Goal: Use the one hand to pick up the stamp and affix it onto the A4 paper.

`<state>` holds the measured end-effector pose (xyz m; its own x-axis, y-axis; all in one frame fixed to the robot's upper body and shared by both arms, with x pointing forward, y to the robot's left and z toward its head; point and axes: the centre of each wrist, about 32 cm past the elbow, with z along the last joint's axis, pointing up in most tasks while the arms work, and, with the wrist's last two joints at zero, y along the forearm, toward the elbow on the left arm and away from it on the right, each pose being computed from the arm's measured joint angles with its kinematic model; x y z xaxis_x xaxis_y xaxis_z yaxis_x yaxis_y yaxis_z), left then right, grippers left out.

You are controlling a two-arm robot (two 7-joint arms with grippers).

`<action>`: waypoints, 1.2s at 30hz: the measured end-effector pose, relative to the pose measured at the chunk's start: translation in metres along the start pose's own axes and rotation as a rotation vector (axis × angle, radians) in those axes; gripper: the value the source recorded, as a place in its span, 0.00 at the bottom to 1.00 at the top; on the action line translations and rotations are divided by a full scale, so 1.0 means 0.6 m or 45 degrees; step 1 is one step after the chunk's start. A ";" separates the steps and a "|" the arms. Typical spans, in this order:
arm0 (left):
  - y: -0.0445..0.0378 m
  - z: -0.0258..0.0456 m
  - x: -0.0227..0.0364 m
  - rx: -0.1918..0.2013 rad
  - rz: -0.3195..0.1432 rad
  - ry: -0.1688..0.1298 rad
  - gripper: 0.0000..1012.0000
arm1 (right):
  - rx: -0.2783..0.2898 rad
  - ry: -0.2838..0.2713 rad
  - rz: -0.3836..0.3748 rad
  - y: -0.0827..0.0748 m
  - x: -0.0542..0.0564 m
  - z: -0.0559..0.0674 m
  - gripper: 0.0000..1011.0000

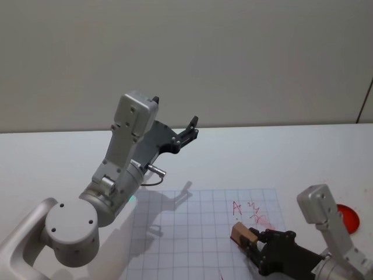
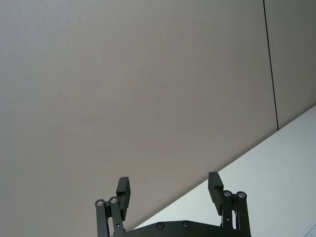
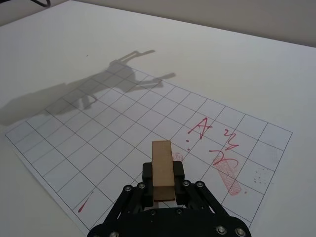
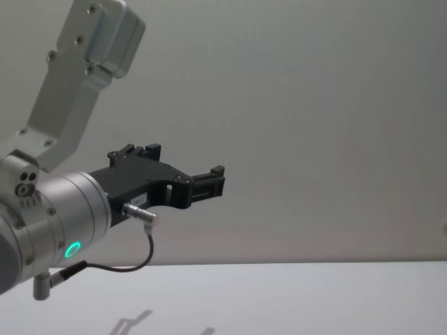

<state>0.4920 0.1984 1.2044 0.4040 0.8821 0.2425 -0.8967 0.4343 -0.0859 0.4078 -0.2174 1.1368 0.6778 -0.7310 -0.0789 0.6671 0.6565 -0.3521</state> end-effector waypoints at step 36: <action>0.000 0.000 0.0000 0.000 0.000 0.000 0.99 | 0.119 -0.113 -0.025 0.012 0.002 0.034 0.22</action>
<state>0.4920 0.1984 1.2044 0.4040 0.8821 0.2424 -0.8967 0.4343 -0.0859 0.4198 -0.2100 1.1534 0.6862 -0.7273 0.0115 0.7036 0.6596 -0.2644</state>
